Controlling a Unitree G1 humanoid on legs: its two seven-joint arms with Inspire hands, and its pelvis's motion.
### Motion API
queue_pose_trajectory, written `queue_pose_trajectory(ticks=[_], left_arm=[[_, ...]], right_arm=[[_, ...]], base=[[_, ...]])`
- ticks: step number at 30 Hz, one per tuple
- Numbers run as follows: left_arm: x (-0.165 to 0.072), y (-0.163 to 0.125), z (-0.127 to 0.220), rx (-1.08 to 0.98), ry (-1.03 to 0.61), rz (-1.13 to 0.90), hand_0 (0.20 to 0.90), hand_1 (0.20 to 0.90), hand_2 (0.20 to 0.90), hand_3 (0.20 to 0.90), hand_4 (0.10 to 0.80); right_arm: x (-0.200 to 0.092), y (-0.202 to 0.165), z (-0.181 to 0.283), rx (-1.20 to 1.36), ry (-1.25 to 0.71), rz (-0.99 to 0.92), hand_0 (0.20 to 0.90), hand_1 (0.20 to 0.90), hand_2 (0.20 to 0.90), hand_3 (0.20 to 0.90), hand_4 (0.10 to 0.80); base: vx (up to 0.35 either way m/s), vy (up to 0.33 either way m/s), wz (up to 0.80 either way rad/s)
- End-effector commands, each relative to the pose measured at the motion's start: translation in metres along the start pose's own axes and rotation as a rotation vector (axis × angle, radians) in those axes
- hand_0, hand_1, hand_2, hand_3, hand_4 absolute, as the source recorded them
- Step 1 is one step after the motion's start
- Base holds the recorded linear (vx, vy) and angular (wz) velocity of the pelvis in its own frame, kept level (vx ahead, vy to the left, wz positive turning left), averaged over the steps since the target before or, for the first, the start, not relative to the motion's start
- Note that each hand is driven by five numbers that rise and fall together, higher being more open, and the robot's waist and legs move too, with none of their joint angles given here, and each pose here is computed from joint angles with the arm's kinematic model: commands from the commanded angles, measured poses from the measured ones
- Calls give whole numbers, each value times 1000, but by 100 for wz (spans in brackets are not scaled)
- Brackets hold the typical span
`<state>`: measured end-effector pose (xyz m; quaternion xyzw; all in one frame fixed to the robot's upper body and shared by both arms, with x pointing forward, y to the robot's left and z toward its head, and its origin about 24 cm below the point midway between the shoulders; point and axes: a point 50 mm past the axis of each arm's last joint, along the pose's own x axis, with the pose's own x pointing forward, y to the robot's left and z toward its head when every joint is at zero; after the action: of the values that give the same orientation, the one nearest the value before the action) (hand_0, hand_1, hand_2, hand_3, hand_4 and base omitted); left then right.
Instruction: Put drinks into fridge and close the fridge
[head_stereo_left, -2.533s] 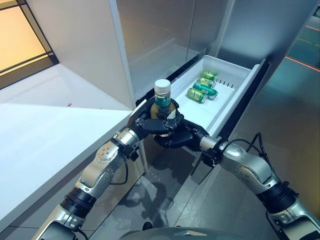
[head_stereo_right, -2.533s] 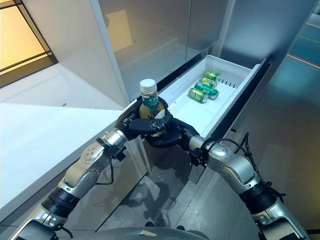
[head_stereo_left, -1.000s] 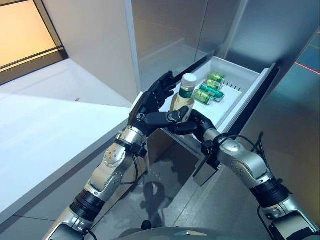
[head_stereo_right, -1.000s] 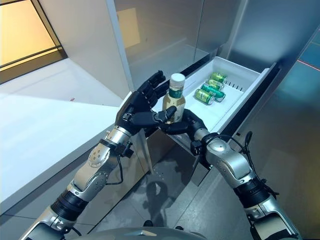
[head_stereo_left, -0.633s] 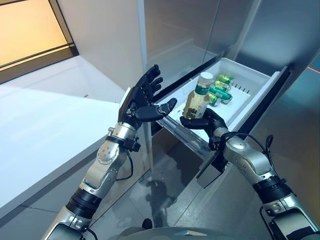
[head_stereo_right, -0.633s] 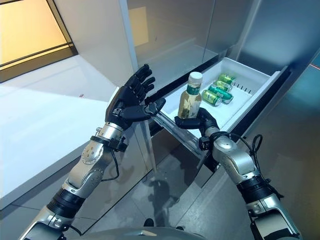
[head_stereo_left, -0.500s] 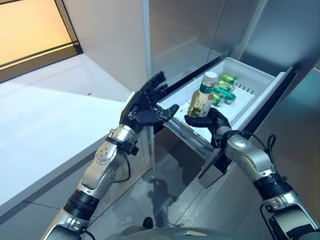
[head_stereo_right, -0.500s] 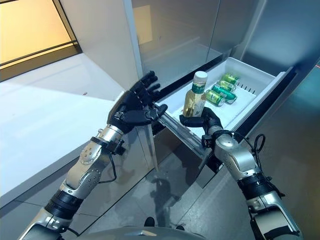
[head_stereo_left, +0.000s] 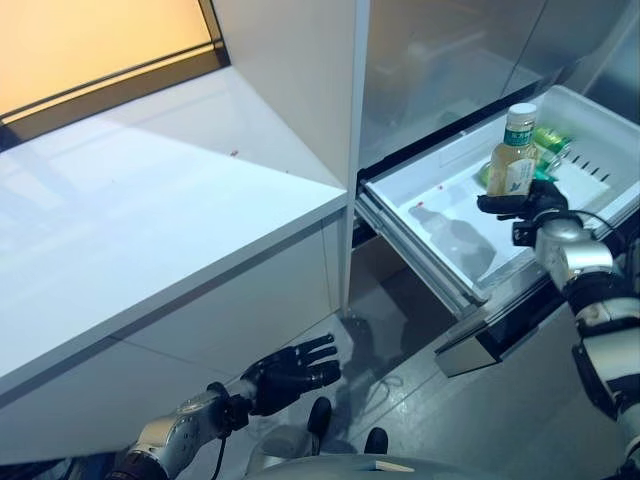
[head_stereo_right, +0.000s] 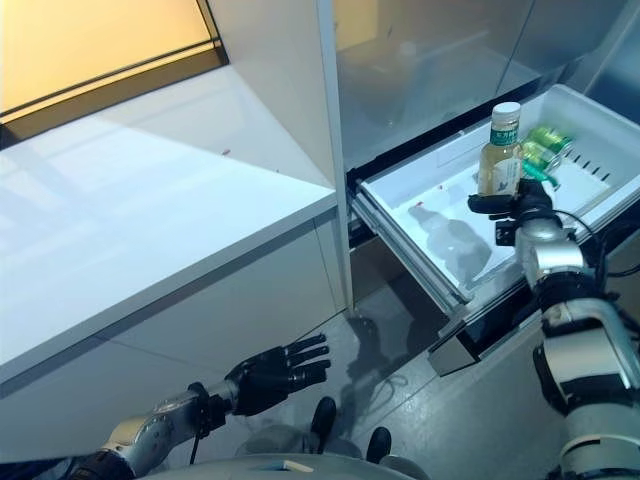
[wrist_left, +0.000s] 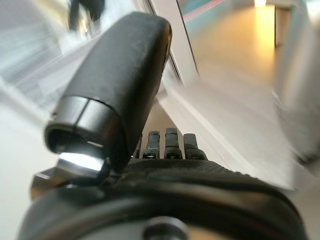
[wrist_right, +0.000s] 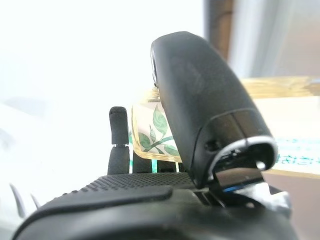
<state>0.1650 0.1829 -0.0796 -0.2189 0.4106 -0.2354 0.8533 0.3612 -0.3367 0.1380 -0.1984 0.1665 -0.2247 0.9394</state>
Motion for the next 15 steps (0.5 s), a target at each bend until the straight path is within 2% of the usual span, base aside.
queue_pose_trajectory(ticks=[1,7,15], left_arm=[[9,-1,28,212,-116,-9,900,900,900,900,800],[5,30,25,330,-157,282,900,900,900,900,800],[3,43,31,334,-201,410,900,900,900,900,800]], right_arm=[[-16,-41,113,-49,-369,-84,300,300,300,200,100],[-6,-47,82,-141,-201,-91,300,300,300,200,100],[-3,-47,73,-214,-109,-73,300,300,300,200,100]], base=[[-81,-51,13],[-44,-54,15],[-60,-46,6]])
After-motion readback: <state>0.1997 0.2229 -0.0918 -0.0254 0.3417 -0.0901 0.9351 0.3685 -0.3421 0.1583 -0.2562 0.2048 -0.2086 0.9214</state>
